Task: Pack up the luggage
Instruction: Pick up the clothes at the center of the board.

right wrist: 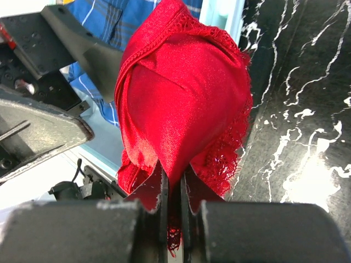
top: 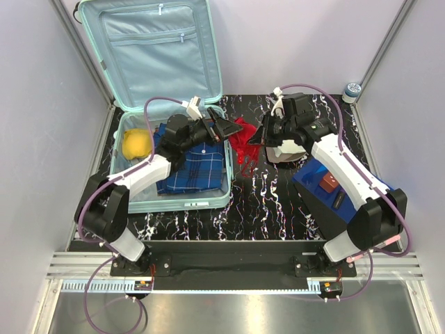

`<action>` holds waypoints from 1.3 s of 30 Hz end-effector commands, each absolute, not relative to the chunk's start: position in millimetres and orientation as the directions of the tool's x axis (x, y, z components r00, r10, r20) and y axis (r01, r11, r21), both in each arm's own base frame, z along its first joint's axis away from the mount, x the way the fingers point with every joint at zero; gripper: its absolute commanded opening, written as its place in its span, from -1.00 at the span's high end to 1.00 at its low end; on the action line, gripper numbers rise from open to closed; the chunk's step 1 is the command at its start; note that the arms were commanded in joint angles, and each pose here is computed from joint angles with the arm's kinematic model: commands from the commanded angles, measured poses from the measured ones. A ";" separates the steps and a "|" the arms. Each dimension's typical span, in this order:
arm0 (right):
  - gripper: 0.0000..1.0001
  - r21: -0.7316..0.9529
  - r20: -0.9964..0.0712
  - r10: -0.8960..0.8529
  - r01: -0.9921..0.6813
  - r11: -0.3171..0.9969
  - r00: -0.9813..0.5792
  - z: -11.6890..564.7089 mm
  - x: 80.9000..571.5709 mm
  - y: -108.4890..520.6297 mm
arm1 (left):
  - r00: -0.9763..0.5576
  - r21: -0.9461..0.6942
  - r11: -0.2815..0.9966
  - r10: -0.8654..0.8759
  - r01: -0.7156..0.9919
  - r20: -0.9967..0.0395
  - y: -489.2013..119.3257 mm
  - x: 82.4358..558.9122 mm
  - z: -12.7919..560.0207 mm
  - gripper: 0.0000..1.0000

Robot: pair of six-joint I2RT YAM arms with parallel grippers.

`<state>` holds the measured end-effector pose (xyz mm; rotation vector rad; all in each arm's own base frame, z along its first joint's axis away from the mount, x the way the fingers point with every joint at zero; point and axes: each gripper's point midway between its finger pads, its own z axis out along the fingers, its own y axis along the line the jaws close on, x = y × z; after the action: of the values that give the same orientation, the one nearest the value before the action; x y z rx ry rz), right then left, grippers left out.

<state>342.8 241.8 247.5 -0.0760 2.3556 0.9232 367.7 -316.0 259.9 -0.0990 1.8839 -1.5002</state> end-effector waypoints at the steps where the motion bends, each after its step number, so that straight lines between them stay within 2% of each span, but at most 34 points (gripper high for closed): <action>1: 1.00 0.626 -0.568 0.143 -0.312 0.715 -0.811 257.4 342.4 260.1 | -0.738 -0.877 0.238 -0.474 0.418 -0.480 -327.9 365.9 281.0 -0.94; 7: 1.00 0.621 -0.569 0.133 -0.318 0.717 -0.812 255.2 341.2 262.9 | -0.755 -0.883 0.209 -0.459 0.421 -0.469 -334.6 361.3 283.6 -0.85; 8: 1.00 0.620 -0.566 0.130 -0.317 0.718 -0.814 253.6 340.4 263.7 | -0.765 -0.888 0.202 -0.452 0.414 -0.459 -337.0 360.2 281.0 -0.69; 10: 1.00 0.617 -0.568 0.127 -0.318 0.720 -0.813 252.4 340.3 263.7 | -0.770 -0.889 0.186 -0.446 0.419 -0.457 -339.4 359.4 283.2 -0.50; 11: 1.00 0.616 -0.566 0.126 -0.317 0.721 -0.815 251.0 340.1 264.1 | -0.777 -0.894 0.181 -0.443 0.411 -0.447 -341.2 359.0 281.7 -0.25; 13: 1.00 0.612 -0.565 0.124 -0.314 0.726 -0.816 248.6 339.7 263.0 | -0.783 -0.898 0.174 -0.442 0.404 -0.438 -342.8 359.2 280.0 0.04; 14: 1.00 0.610 -0.567 0.123 -0.315 0.727 -0.815 248.1 339.6 262.6 | -0.789 -0.903 0.169 -0.441 0.395 -0.428 -343.4 358.1 278.6 0.28; 16: 1.00 0.607 -0.565 0.126 -0.308 0.732 -0.816 245.8 339.3 261.2 | -0.797 -0.907 0.158 -0.437 0.390 -0.418 -344.3 358.1 276.1 0.48; 17: 0.99 0.606 -0.566 0.125 -0.309 0.733 -0.815 245.7 338.9 261.0 | -0.803 -0.912 0.149 -0.434 0.382 -0.408 -345.4 357.0 274.9 0.51; 18: 0.98 0.603 -0.567 0.123 -0.309 0.735 -0.814 244.8 338.8 260.3 | -0.804 -0.912 0.139 -0.434 0.387 -0.407 -345.8 357.5 275.6 0.72; 21: 0.76 0.599 -0.567 0.121 -0.307 0.739 -0.814 242.6 339.3 259.6 | -0.809 -0.911 0.100 -0.429 0.399 -0.401 -346.2 353.4 280.8 1.00; 22: 0.46 0.599 -0.564 0.120 -0.305 0.741 -0.817 241.2 338.7 259.3 | -0.813 -0.911 0.092 -0.423 0.401 -0.400 -344.8 352.9 280.5 1.00; 23: 0.24 0.597 -0.565 0.119 -0.305 0.742 -0.817 240.0 339.1 259.2 | -0.810 -0.907 0.086 -0.421 0.412 -0.408 -342.8 353.8 282.9 1.00; 25: -0.47 0.592 -0.570 0.118 -0.307 0.746 -0.813 240.2 339.0 258.0 | -0.801 -0.897 0.093 -0.417 0.432 -0.429 -332.4 357.1 286.0 1.00; 29: -0.96 0.568 -0.583 0.114 -0.303 0.765 -0.804 236.0 338.1 251.9 | -0.795 -0.888 0.179 -0.396 0.423 -0.459 -299.8 366.0 274.2 1.00; 33: -0.99 0.554 -0.581 0.112 -0.292 0.780 -0.806 229.2 334.9 246.5 | -0.787 -0.875 0.270 -0.386 0.402 -0.481 -251.4 370.2 262.1 1.00; 34: -0.99 0.551 -0.583 0.112 -0.290 0.782 -0.805 228.5 334.2 245.8 | -0.766 -0.853 0.313 -0.382 0.418 -0.516 -230.6 375.4 257.1 1.00; 36: -0.99 0.538 -0.589 0.117 -0.280 0.795 -0.800 226.8 333.5 241.3 | -0.791 -0.855 0.366 -0.360 0.368 -0.494 -208.0 368.0 248.2 1.00; 37: -0.99 0.533 -0.594 0.119 -0.278 0.799 -0.795 227.3 332.5 239.1 | -0.760 -0.821 0.414 -0.358 0.393 -0.543 -186.7 374.0 247.3 1.00; 39: -0.99 0.517 -0.604 0.124 -0.269 0.813 -0.787 226.0 334.8 234.9 | -0.787 -0.828 0.443 -0.345 0.344 -0.512 -166.3 364.6 241.2 1.00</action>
<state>332.5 241.6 203.8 -0.0914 2.4425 0.8430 395.0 -197.3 235.3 -0.1495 1.9844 -1.4378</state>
